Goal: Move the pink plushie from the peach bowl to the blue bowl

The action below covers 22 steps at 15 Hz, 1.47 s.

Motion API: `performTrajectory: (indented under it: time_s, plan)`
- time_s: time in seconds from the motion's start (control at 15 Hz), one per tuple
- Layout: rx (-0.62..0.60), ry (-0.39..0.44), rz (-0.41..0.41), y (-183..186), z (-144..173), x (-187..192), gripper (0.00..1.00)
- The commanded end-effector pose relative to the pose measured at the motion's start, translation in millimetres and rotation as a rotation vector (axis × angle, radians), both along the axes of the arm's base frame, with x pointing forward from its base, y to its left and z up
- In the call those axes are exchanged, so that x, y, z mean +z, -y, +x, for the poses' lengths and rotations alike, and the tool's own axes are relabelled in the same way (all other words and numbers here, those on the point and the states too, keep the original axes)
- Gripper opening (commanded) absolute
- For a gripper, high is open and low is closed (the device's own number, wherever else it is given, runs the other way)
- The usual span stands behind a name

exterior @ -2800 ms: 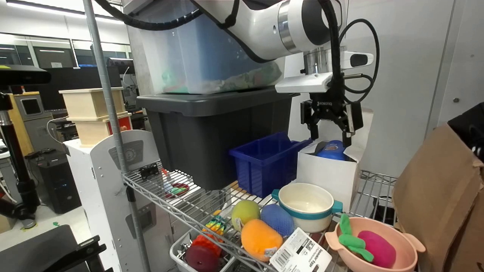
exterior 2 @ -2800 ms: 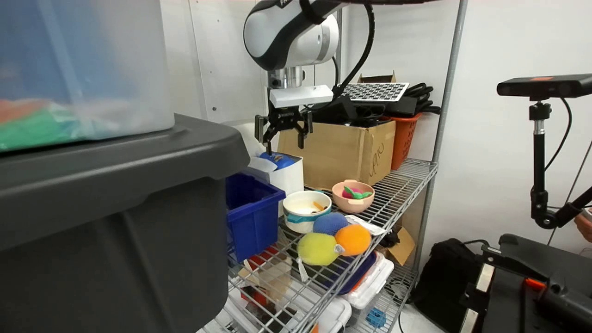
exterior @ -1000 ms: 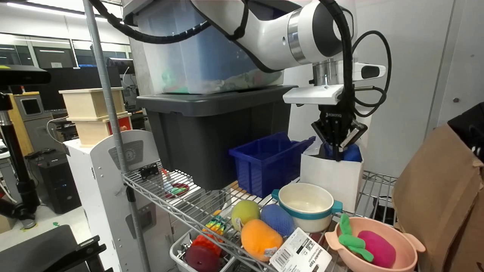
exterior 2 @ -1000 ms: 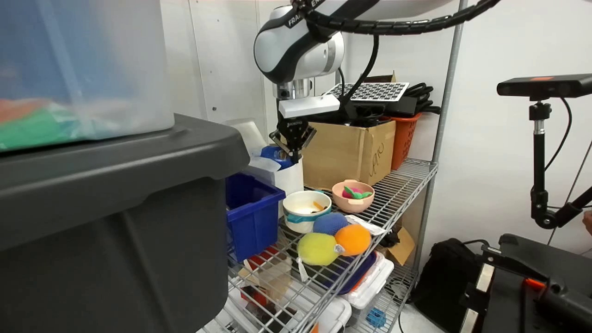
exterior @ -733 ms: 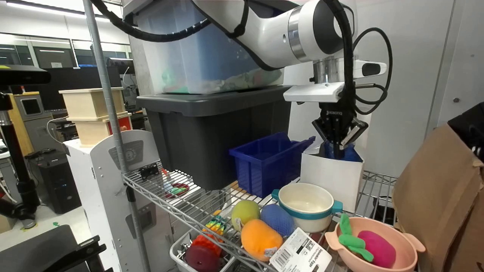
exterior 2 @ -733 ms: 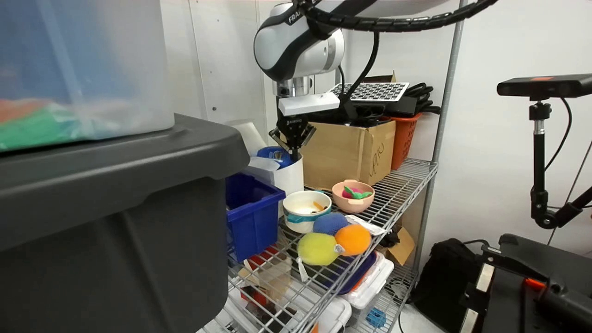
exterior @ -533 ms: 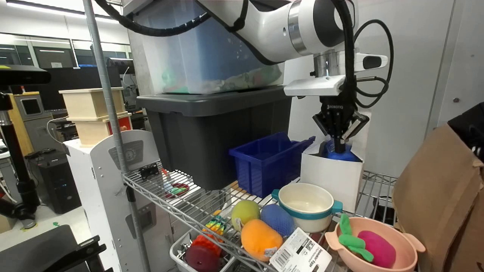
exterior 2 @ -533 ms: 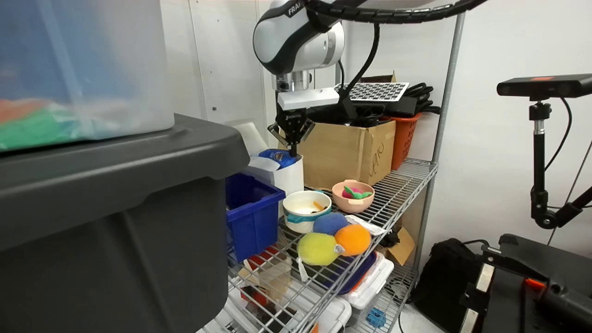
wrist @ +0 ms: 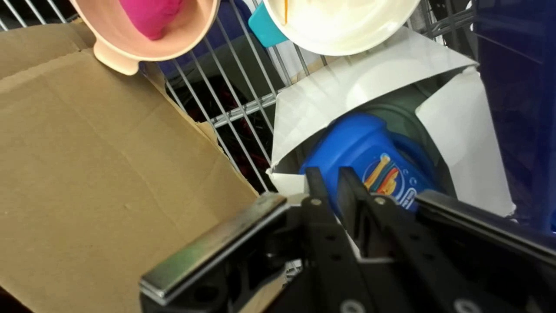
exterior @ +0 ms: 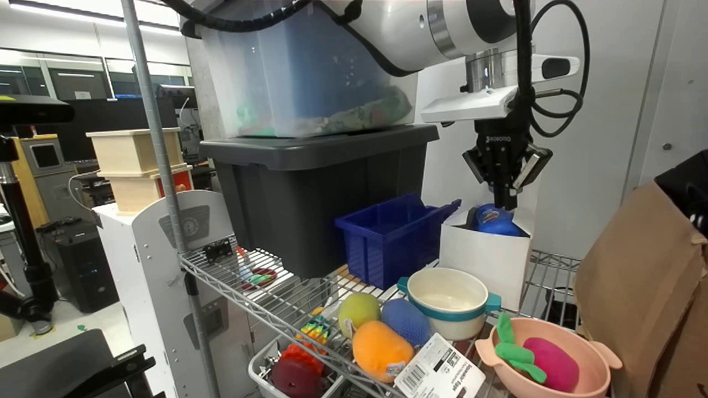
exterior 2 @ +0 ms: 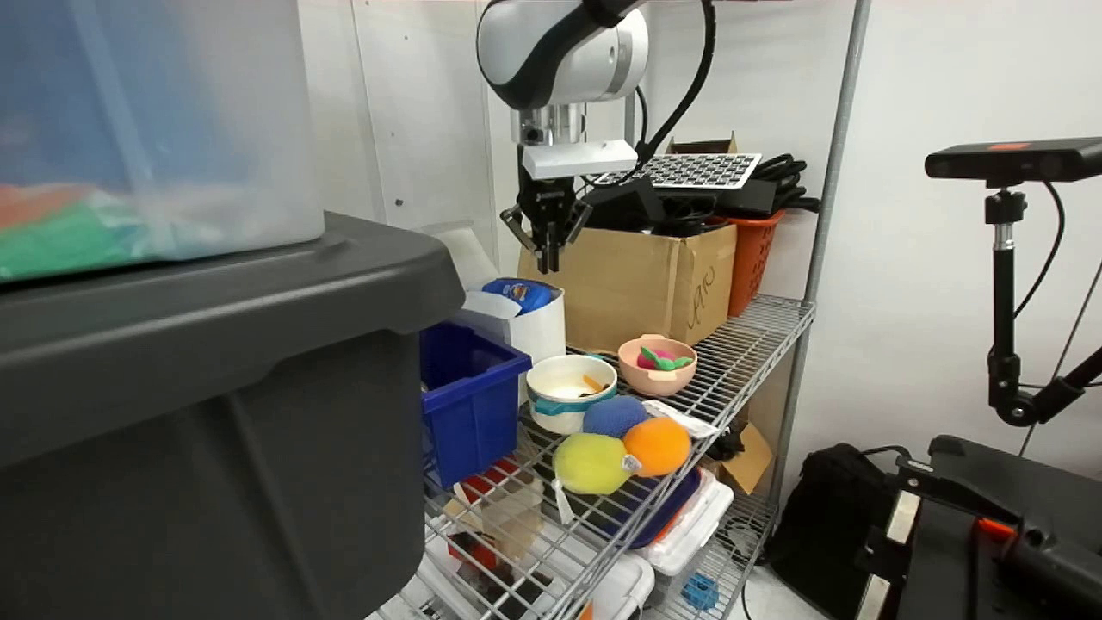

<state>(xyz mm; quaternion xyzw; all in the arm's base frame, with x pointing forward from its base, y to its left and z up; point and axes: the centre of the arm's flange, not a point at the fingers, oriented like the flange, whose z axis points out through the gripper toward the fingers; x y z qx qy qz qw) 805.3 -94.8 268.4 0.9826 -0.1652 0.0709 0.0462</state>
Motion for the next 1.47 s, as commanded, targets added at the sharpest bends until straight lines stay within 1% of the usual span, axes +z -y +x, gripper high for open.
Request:
performTrajectory:
  time_s: [0.0, 0.07, 0.13, 0.27, 0.47, 0.53, 1.0, 1.07, 1.2, 1.27, 1.33, 1.4]
  plan:
    - [0.0, -0.025, 0.028, 3.1, -8.8, 7.1, 0.48]
    - [0.0, -0.028, 0.029, 2.5, -7.9, 5.9, 0.55]
    - [0.001, -0.033, 0.029, 1.3, -5.9, 3.4, 0.63]
    - [-0.001, -0.045, 0.028, -2.2, -3.0, -3.8, 0.76]
    - [0.001, -0.063, 0.03, -8.3, -3.3, -14.5, 0.99]
    - [0.0, -0.068, 0.032, -10.2, -4.2, -17.0, 1.0]
    - [-0.008, -0.091, 0.036, -13.7, -11.0, -33.7, 1.0]
    - [-0.01, -0.095, 0.036, -12.7, -11.6, -35.8, 0.96]
    - [-0.013, -0.101, 0.036, -10.2, -11.8, -39.4, 0.83]
    - [-0.014, -0.103, 0.035, -9.1, -11.6, -41.2, 0.79]
    - [-0.017, -0.105, 0.035, -7.7, -10.8, -43.1, 0.63]
    - [-0.02, -0.106, 0.034, -6.5, -10.4, -45.0, 0.55]
